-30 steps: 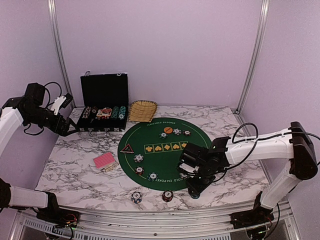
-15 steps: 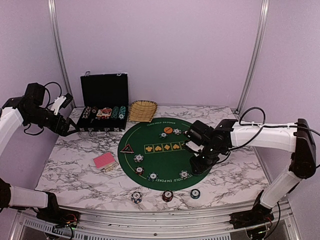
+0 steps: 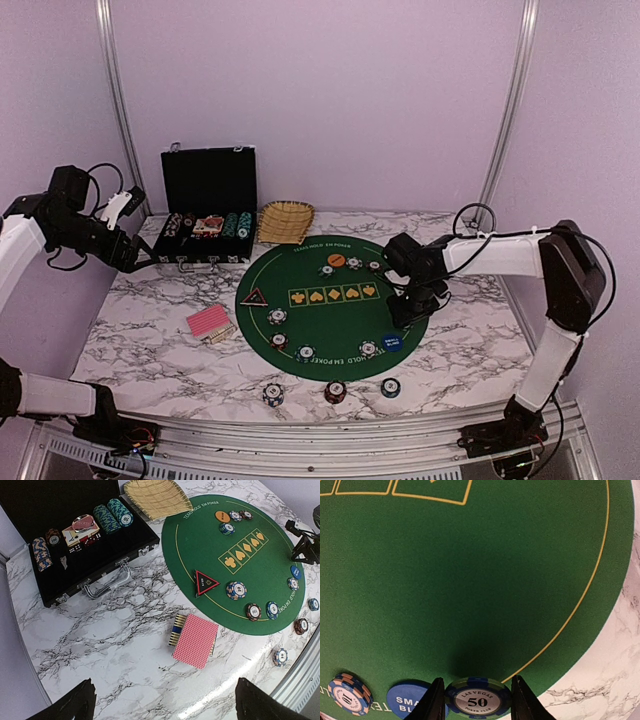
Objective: Distribute texas hold em gaming equipment
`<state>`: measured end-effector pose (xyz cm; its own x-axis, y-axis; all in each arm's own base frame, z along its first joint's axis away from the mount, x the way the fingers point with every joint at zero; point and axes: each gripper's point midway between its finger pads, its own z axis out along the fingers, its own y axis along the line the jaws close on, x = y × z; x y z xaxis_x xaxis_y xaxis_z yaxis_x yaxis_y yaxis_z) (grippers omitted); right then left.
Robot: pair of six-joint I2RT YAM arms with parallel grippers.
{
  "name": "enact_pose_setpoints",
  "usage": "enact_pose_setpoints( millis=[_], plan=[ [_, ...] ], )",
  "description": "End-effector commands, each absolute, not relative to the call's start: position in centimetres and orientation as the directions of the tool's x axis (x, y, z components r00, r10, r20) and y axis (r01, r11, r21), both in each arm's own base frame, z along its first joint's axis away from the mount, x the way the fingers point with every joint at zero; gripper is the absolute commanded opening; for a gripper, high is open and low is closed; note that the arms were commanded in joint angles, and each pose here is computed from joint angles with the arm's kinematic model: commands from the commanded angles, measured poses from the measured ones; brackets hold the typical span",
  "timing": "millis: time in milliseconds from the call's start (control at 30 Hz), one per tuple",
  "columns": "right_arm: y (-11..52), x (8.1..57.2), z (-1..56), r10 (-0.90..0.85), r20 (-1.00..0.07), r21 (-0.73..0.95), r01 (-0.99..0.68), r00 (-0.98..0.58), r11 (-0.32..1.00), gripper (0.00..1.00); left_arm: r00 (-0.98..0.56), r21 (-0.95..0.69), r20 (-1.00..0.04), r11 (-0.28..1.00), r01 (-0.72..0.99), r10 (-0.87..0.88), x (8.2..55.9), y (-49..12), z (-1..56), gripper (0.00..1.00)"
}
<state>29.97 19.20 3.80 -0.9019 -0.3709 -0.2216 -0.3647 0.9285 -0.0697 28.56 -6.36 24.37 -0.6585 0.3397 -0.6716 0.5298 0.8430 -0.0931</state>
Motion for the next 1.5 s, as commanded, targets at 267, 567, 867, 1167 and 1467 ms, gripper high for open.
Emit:
enact_pose_setpoints(
  millis=[267,567,867,1167,1467],
  plan=[
    [18.7,30.9,2.6,-0.351,-0.242,-0.082,-0.342,-0.904,0.936,0.40,-0.658,-0.104,-0.665,0.829,0.550,0.354,27.9,-6.7,24.3,0.99],
    [17.7,30.8,5.0,-0.325,-0.286,-0.110,-0.306,-0.901,0.946,0.68,-0.657,-0.098,-0.665,0.830,0.549,0.356,28.0,-6.6,24.4,0.99],
    [21.5,24.1,9.1,-0.449,-0.297,-0.030,-0.462,-0.843,0.887,0.79,-0.654,-0.094,-0.667,0.831,0.548,0.356,28.1,-6.6,24.6,0.99],
    [24.5,16.0,7.2,-0.576,-0.197,0.055,-0.596,-0.793,0.801,0.89,-0.659,-0.109,-0.668,0.830,0.547,0.347,28.4,-6.8,24.7,0.99],
    [25.2,14.1,4.3,-0.622,-0.123,0.090,-0.633,-0.773,0.769,0.79,-0.658,-0.108,-0.669,0.831,0.545,0.345,28.4,-6.7,24.8,0.99]
  ],
)
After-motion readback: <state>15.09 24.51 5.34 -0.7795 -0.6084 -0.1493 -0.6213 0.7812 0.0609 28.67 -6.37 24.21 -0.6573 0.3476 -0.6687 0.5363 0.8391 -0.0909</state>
